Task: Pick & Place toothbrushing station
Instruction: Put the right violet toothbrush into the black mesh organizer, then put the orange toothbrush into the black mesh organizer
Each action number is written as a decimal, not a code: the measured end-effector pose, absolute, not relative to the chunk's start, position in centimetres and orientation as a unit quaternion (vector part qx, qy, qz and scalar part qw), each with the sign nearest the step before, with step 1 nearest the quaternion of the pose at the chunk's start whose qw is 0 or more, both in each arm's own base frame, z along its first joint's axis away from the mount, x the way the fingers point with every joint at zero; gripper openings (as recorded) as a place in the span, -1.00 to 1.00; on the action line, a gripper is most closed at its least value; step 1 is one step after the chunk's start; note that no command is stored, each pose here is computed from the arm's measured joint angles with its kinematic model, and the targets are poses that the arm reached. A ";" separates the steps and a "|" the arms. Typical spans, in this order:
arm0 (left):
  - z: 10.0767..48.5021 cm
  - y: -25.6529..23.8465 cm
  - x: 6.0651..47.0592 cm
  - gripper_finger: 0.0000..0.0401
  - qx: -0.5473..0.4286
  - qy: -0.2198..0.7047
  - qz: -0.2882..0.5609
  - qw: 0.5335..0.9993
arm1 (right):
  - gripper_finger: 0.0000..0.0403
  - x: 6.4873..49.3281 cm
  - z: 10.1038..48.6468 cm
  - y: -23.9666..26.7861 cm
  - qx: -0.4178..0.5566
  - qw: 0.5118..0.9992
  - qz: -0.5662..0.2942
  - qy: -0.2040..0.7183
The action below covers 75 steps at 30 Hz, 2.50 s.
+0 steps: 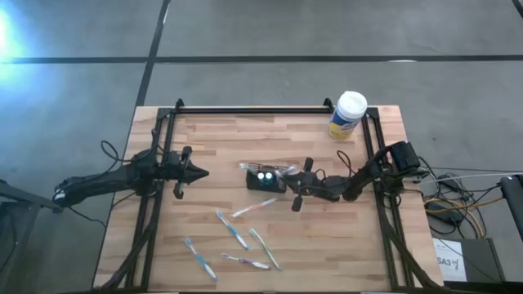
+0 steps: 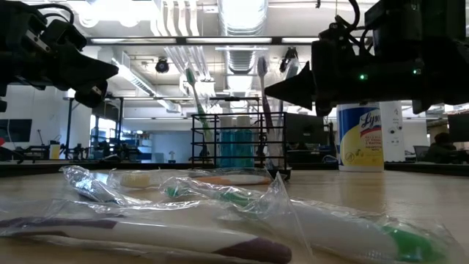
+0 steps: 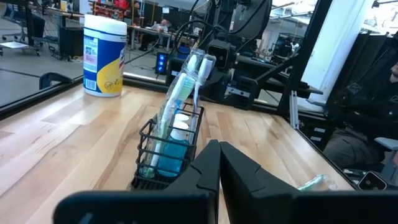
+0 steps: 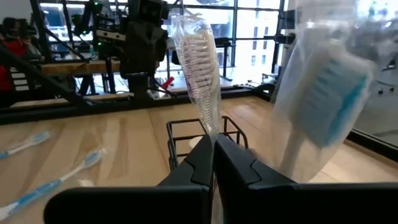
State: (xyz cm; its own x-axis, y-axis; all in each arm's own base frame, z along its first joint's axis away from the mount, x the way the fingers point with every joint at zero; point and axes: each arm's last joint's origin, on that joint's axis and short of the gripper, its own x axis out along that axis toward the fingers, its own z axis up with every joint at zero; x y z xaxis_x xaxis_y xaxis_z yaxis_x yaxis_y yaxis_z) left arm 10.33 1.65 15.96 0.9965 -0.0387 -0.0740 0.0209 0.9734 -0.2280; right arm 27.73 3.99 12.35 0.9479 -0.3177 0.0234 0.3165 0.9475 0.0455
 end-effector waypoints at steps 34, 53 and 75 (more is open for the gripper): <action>16.0 1.7 10.3 -0.92 -0.127 0.039 -0.015 0.991 | -0.54 26.9 16.2 4.9 0.007 0.988 -0.145 -0.042; 16.2 1.5 10.5 -0.96 -0.144 0.080 -0.018 0.986 | -0.35 22.2 22.2 7.3 -0.039 0.997 -0.069 -0.005; 17.8 1.6 12.4 -0.92 -0.134 0.094 0.014 0.986 | -0.56 33.8 21.3 12.8 -0.169 0.943 0.025 0.285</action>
